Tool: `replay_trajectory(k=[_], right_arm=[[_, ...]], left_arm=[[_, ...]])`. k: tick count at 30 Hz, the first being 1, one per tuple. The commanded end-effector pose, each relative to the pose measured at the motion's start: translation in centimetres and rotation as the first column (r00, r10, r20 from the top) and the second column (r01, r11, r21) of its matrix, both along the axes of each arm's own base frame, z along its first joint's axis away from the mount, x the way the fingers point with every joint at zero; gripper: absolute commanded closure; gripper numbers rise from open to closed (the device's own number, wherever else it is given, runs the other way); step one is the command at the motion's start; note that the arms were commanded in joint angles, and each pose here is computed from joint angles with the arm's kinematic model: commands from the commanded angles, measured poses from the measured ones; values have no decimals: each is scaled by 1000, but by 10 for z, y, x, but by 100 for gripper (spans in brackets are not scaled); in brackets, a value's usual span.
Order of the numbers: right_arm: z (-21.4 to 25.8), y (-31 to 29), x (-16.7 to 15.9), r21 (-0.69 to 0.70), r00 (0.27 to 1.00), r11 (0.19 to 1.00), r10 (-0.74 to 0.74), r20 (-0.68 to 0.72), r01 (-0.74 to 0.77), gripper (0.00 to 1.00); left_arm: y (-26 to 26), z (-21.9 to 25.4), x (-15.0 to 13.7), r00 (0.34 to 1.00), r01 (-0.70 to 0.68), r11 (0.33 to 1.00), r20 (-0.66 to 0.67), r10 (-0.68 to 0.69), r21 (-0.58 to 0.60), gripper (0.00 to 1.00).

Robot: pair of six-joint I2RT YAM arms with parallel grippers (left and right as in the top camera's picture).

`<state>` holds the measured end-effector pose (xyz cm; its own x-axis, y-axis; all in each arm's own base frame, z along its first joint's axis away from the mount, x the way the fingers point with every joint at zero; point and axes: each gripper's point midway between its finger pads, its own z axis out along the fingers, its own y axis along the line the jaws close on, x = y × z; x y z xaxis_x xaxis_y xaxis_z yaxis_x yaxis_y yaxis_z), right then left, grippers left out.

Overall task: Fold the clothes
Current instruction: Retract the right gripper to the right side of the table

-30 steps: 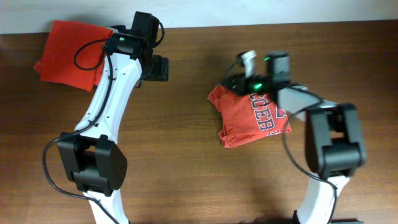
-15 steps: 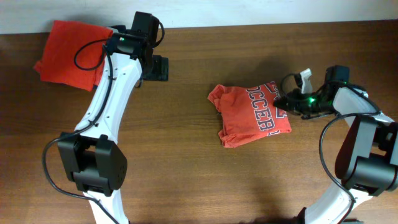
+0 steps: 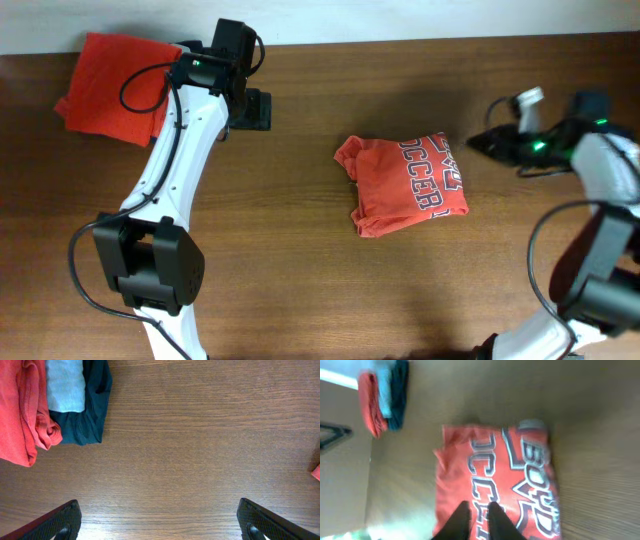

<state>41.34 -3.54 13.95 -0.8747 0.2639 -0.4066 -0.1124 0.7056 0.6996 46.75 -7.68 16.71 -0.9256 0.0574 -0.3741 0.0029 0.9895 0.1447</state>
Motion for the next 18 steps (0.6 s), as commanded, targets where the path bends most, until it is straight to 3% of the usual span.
replay_trajectory(k=[1,2,5,9,11,15,18], right_arm=[[34,-62,-5,-181,990,973,-138,38,142,41],[28,-81,-12,-238,982,953,-189,6,185,1],[8,-125,-41,-355,944,897,-315,-99,263,1],[1,-157,-56,-427,910,849,-396,-122,312,2],[0,-161,-59,-436,905,842,-406,-124,318,1],[0,-160,-59,-436,906,842,-405,-125,317,1],[0,-160,-58,-436,906,842,-405,-124,317,1]], left_arm=[[0,7,0,1000,8,1000,17,-8,9,1],[-5,10,7,999,9,1000,50,-8,-14,1],[-13,21,29,989,20,998,148,-12,-52,1],[-16,24,35,985,24,997,174,-12,-69,1],[-55,21,27,986,131,957,137,-98,-259,1],[-118,14,4,965,255,827,78,-250,-502,1],[-147,-10,-9,958,251,820,7,-288,-514,1]])
